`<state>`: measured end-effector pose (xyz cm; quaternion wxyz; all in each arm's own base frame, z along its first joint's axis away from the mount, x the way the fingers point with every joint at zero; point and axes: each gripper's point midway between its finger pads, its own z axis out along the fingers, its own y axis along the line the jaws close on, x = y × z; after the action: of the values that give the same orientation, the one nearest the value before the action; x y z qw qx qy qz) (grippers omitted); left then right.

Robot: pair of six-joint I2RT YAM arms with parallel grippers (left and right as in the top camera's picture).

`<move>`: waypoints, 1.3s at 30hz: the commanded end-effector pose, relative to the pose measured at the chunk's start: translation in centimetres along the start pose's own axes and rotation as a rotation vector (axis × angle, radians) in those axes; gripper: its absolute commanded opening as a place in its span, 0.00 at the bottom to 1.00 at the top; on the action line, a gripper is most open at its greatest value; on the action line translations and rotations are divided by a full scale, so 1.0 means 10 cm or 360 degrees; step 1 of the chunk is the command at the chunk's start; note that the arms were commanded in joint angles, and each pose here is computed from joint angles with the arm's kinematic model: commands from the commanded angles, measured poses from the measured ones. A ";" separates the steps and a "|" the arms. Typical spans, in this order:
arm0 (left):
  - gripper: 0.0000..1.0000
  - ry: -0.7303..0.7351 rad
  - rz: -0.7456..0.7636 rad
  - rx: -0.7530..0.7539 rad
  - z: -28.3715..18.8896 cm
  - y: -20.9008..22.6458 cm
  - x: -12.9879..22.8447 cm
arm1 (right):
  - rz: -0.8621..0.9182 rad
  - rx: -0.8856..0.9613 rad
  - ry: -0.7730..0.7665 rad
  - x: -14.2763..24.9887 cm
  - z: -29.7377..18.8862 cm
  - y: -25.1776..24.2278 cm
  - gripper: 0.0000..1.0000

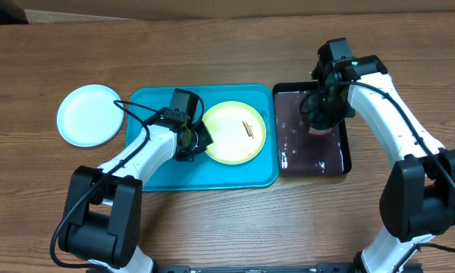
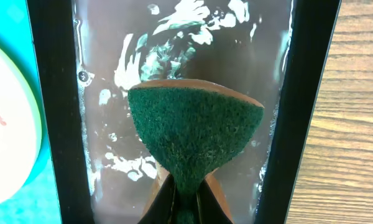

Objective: Clean dirty plates on tray and stack at the side
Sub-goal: 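Rub the held sponge in the black tray's water with the right gripper, then scrub the yellow plate with the sponge in the right gripper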

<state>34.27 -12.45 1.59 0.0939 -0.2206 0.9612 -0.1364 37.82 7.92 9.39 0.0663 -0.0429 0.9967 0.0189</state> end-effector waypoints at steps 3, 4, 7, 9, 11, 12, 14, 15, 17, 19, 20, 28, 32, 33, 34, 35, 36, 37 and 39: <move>0.15 0.0004 -0.0070 0.0035 0.00 -0.01 -0.07 | -0.0116 -0.0020 -0.0069 -0.05 -0.13 0.12 0.04; 0.15 0.0002 -0.0078 0.0034 0.00 0.00 -0.08 | -0.0125 -0.0021 -0.0069 -0.05 -0.13 0.14 0.04; 0.04 0.0001 -0.0096 0.0026 -0.01 0.04 -0.10 | -0.0156 -0.0026 -0.0070 -0.04 -0.13 0.22 0.04; 0.04 0.0020 -0.0099 0.0019 -0.01 0.05 -0.08 | -0.0176 -0.0030 -0.0075 -0.04 -0.13 0.27 0.04; 0.04 0.0058 -0.0101 0.0002 -0.01 0.07 -0.01 | -0.0194 -0.0017 -0.0085 -0.04 -0.13 0.30 0.04; 0.04 0.0079 -0.0099 -0.0010 -0.01 0.08 0.02 | -0.0201 0.0004 -0.0090 -0.05 -0.13 0.29 0.04; 0.04 0.0104 -0.0095 -0.0030 -0.01 0.10 0.08 | -0.0217 0.0059 -0.0099 -0.05 -0.13 0.28 0.04; 0.04 0.0107 -0.0101 -0.0033 -0.01 0.10 0.08 | -0.0223 0.0079 -0.0102 -0.06 -0.13 0.27 0.04; 0.05 0.0102 -0.0117 -0.0030 -0.01 0.10 0.07 | -0.0236 0.0115 -0.0108 -0.06 -0.14 0.26 0.04; 0.22 0.0073 -0.0120 -0.0005 -0.01 0.07 0.02 | -0.0241 0.0143 -0.0112 -0.06 -0.14 0.25 0.04; 0.24 0.0058 -0.0122 0.0007 -0.01 0.06 -0.01 | -0.0239 0.0153 -0.0112 -0.06 -0.14 0.24 0.04; 0.04 0.0063 -0.0113 0.0006 0.00 0.05 0.01 | -0.0239 0.0237 -0.0098 0.00 0.04 0.13 0.04; 0.04 0.0068 -0.0110 0.0002 0.00 0.05 0.02 | -0.0233 0.0287 -0.0137 0.05 0.32 0.06 0.04; 0.04 0.0067 -0.0109 0.0003 0.00 0.05 0.02 | -0.0232 0.0294 -0.0151 0.05 0.38 0.05 0.04; 0.04 0.0065 -0.0108 0.0005 0.00 0.05 0.01 | -0.0231 0.0304 -0.0167 0.05 0.42 0.04 0.04; 0.04 0.0065 -0.0108 0.0006 0.00 0.05 0.01 | -0.0229 0.0306 -0.0177 0.04 0.44 0.03 0.04; 0.04 0.0065 -0.0108 0.0006 0.00 0.05 0.01 | -0.0229 0.0305 -0.0182 0.03 0.43 0.04 0.04; 0.04 0.0065 -0.0108 0.0005 0.00 0.05 0.01 | -0.0228 0.0303 -0.0193 0.00 0.39 0.04 0.04; 0.04 0.0065 -0.0106 0.0004 0.00 0.05 0.02 | -0.0225 0.0299 -0.0220 -0.08 0.26 0.06 0.04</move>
<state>33.92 -11.87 1.60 0.0731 -0.2500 0.9543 -0.1464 37.13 8.50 3.95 0.0993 -0.1086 0.9866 -0.0708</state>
